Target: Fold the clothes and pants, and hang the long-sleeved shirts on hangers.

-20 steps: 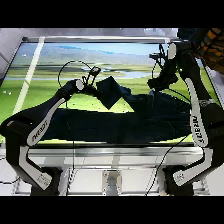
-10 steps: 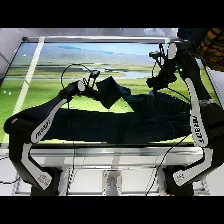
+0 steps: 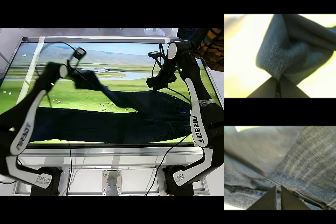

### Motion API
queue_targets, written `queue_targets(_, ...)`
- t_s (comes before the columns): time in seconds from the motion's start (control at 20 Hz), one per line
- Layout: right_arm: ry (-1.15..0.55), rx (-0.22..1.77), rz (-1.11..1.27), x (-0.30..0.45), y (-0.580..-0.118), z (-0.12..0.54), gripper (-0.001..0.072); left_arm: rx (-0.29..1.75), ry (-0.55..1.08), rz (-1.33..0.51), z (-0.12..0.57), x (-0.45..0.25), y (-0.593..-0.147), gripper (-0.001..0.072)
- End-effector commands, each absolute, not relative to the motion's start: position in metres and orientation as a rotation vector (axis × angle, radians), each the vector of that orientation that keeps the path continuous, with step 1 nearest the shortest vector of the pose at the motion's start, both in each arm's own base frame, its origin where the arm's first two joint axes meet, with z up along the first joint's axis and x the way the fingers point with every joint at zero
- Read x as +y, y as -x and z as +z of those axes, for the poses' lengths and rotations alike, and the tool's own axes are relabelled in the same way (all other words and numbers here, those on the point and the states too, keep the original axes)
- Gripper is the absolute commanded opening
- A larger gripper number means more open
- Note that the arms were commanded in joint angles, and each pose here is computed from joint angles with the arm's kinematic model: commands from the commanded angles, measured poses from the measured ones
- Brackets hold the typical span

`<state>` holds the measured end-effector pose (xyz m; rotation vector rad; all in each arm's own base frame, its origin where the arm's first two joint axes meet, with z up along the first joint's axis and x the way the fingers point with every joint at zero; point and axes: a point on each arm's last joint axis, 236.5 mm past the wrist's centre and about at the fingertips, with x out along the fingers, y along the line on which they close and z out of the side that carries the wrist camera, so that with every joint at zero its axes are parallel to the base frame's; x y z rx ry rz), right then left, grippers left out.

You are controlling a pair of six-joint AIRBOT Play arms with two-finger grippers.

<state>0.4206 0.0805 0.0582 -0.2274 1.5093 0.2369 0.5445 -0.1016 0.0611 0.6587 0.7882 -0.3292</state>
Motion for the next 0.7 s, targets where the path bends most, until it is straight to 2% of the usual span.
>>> queue_targets(0.0, 0.225, 1.510, 0.244, 0.082, -0.420, 0.058, 0.0065, 0.690, -1.167, -0.028, 0.172, 0.007, -0.547, 0.0014)
queue_targets(0.1, 0.211, 1.510, 0.263, 0.087, -0.419, 0.058, 0.0065, 0.704, -1.145, 0.000, 0.183, 0.028, -0.539, 0.0015)
queue_targets(0.3, 0.198, 1.509, 0.298, 0.095, -0.418, 0.058, 0.0065, 0.954, -1.060, 0.006, 0.127, 0.075, -0.507, 0.0033)
queue_targets(0.4, 0.190, 1.504, 0.321, 0.099, -0.418, 0.059, 0.0067, 1.099, -1.038, 0.005, 0.089, 0.101, -0.482, 0.0316)
queue_targets(0.45, 0.180, 1.492, 0.332, 0.103, -0.420, 0.059, 0.0068, 1.171, -1.024, 0.005, 0.070, 0.114, -0.468, 0.0361)
queue_targets(0.5, 0.172, 1.482, 0.341, 0.106, -0.422, 0.060, 0.0088, 1.242, -1.009, 0.004, 0.054, 0.126, -0.453, 0.0361)
queue_targets(0.55, 0.167, 1.470, 0.346, 0.108, -0.424, 0.060, 0.0138, 1.316, -0.991, 0.004, 0.038, 0.137, -0.438, 0.0361)
queue_targets(0.65, 0.159, 1.460, 0.355, 0.111, -0.426, 0.061, 0.0144, 1.421, -0.959, 0.007, 0.016, 0.155, -0.414, 0.0361)
